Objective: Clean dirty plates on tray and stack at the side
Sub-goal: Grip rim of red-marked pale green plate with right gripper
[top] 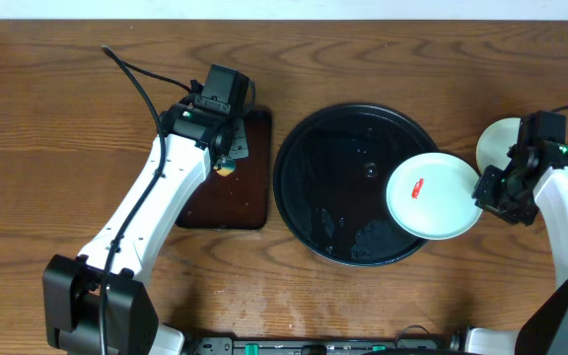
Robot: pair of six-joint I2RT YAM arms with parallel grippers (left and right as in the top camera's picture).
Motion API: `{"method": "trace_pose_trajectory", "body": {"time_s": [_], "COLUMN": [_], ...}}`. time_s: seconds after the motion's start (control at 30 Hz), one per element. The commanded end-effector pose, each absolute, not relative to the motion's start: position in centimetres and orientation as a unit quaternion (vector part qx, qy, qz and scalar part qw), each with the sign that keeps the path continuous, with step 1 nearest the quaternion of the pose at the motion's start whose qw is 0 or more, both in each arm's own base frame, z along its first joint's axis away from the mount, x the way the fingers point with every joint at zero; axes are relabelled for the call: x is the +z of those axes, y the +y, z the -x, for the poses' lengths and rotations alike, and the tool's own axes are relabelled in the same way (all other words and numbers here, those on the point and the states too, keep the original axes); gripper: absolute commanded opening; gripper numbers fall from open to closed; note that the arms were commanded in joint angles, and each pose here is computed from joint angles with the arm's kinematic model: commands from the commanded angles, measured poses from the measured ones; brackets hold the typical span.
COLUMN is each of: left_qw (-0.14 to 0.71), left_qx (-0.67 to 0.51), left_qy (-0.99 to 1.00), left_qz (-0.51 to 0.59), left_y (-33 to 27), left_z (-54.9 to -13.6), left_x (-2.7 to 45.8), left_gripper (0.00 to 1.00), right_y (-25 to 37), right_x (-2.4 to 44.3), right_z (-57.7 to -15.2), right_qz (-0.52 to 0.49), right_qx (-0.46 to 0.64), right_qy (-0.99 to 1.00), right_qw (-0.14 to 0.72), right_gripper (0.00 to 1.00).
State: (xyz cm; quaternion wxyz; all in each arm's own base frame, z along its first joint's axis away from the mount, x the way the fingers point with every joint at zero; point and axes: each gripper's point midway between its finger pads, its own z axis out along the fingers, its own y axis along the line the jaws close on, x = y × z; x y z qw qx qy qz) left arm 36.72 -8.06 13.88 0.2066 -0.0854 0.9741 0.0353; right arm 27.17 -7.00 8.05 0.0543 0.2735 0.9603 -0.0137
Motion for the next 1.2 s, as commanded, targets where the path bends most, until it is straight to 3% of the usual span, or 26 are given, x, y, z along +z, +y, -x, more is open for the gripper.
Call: {"method": "trace_pose_trajectory", "body": {"time_s": [0.0,0.5,0.97,1.17], "left_qw": [0.195,0.198,0.198,0.198], "left_qx": [0.044,0.043,0.043,0.043], "left_qy": [0.976,0.976,0.976,0.976], "left_qz": [0.083,0.084,0.084,0.084], "left_y": [-7.7,-7.8,-7.8,-7.8], "left_z": [-36.4,-36.6,-36.6,-36.6], "left_x": [12.9,13.0,13.0,13.0], "left_gripper": [0.08,0.08,0.08,0.08], "right_y": [-7.3,-6.9,-6.8,-6.8], "right_x": [7.2,5.5,4.7,4.7], "right_z": [-26.9,-26.6,-26.3,-26.4], "right_qz": [-0.284,-0.29,-0.29,-0.29], "right_qx": [-0.028,-0.016,-0.016,-0.016], "right_qy": [0.957,0.955,0.955,0.955], "right_qw": [0.055,0.057,0.057,0.058], "right_gripper": [0.27,0.14,0.14,0.08]}}
